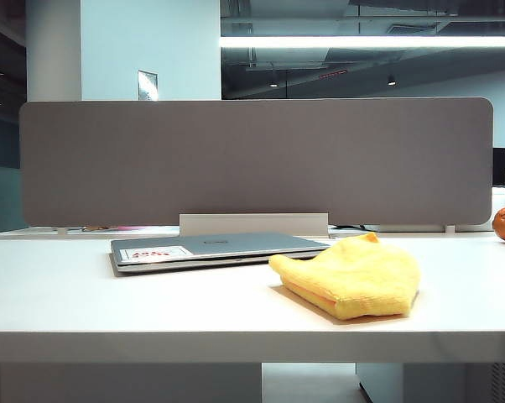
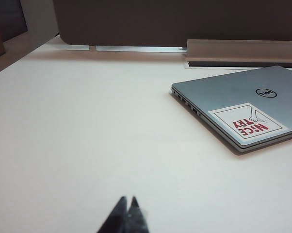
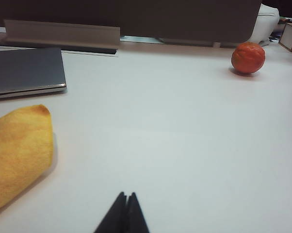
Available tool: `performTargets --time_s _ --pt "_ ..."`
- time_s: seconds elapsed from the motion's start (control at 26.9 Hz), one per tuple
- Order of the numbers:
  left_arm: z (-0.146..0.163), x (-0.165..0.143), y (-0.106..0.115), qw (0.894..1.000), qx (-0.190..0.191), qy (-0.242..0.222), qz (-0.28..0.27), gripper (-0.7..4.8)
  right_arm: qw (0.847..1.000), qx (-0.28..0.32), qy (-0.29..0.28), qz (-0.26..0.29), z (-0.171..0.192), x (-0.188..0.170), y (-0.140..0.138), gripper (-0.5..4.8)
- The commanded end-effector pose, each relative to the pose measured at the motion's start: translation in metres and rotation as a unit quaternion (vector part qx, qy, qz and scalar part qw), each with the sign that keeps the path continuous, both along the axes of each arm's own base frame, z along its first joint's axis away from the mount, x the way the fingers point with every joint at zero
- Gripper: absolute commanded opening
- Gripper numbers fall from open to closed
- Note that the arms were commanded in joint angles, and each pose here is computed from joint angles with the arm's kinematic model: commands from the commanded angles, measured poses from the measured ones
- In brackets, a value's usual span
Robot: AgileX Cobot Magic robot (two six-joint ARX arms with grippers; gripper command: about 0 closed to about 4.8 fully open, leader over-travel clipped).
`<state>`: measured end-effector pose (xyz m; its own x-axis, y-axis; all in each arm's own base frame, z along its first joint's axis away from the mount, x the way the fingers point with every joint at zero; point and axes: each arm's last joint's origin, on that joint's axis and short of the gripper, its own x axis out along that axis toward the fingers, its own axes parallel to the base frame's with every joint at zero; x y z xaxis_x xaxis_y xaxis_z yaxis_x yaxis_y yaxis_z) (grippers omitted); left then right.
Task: Pick up the yellow rag and put it over the laptop.
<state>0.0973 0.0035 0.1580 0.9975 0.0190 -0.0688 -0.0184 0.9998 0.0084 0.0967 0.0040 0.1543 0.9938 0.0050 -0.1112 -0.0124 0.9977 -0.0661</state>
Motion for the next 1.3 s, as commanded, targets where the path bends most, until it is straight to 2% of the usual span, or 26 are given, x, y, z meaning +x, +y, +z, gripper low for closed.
performTargets --time_s 0.04,0.6,0.63,0.71,0.82,0.97,1.12,1.3 --pt "0.002 0.000 0.000 1.000 0.001 -0.007 -0.002 -0.05 1.000 -0.001 -0.006 0.001 0.000 0.000 0.000 -0.01" --pt "0.002 0.000 0.000 1.000 0.000 -0.007 -0.003 -0.05 1.000 -0.001 -0.006 0.001 0.000 0.000 0.000 -0.01" --pt "0.002 0.000 0.000 1.000 -0.006 -0.007 -0.002 -0.05 1.000 0.003 -0.006 0.001 0.000 0.000 0.000 -0.01" --pt "0.002 0.000 0.000 0.999 -0.043 -0.008 0.000 -0.06 1.000 0.005 -0.006 0.001 0.000 0.000 0.000 -0.01" --pt "0.002 0.000 0.000 0.999 -0.048 -0.008 0.000 -0.06 1.000 0.022 -0.006 0.005 0.000 0.000 0.000 0.00" --pt "0.003 0.000 -0.001 0.999 -0.048 -0.008 -0.006 -0.06 0.998 0.044 -0.004 0.049 0.000 0.000 0.003 -0.01" --pt "0.003 0.000 -0.003 0.997 -0.049 -0.008 -0.053 -0.06 0.992 0.051 -0.001 0.119 0.000 -0.001 0.007 -0.01" --pt "0.003 -0.001 -0.005 0.995 -0.051 -0.006 -0.088 -0.06 0.983 0.056 0.002 0.176 0.000 -0.002 0.010 -0.01"
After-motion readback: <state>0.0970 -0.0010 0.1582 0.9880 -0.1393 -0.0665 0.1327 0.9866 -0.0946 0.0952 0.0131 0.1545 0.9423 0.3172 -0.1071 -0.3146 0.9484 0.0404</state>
